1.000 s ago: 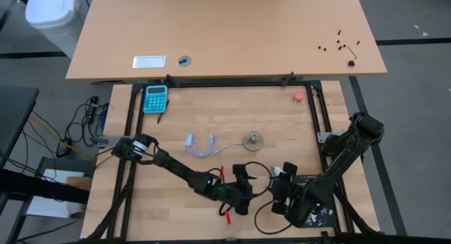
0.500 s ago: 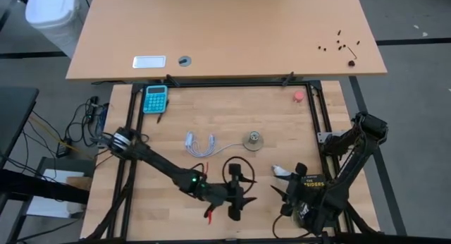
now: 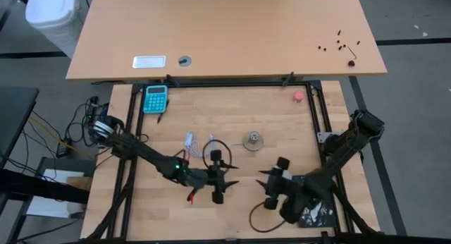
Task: Screw lightbulb
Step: Return to Home Position
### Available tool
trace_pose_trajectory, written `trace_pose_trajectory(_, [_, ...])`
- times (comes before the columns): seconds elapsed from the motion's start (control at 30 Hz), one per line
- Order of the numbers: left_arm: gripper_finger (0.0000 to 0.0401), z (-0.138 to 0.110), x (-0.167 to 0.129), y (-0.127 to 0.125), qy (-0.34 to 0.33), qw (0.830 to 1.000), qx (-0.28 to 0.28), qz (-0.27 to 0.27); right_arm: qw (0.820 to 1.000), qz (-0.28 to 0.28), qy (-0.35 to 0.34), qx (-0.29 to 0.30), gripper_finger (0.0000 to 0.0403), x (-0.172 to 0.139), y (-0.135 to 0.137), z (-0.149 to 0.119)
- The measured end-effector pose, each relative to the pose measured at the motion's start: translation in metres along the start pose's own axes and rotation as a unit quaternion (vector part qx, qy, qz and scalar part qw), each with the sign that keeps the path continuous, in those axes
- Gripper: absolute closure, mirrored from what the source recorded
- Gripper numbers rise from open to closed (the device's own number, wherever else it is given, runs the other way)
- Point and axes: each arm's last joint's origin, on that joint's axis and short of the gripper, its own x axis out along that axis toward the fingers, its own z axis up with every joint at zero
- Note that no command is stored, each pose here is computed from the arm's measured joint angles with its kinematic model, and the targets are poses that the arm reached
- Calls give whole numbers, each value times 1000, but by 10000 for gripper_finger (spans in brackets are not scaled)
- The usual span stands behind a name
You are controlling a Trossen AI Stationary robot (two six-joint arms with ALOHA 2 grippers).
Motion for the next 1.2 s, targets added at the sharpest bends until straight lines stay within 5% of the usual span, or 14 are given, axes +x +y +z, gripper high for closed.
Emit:
trace_pose_trajectory(0.33, [169, -20, -37, 25, -12, 1000, -17, 0, 985, 131, -92, -63, 243, 16, 4, 56])
trace_pose_trajectory(0.57, [169, -34, -63, 37, -56, 996, -54, -44, 937, 313, -129, -84, 245, 21, -25, 92])
trace_pose_trajectory(0.7, [169, -39, -75, 41, -61, 994, -60, -71, 920, 361, -121, -90, 245, 18, -49, 100])
trace_pose_trajectory(0.87, [170, -51, -84, 46, -54, 989, -72, -117, 920, 359, -127, -92, 245, 6, -76, 74])
trace_pose_trajectory(1.2, [178, -96, -103, 51, -15, 962, -162, -218, 897, 399, -190, 3, 248, -16, -136, -7])
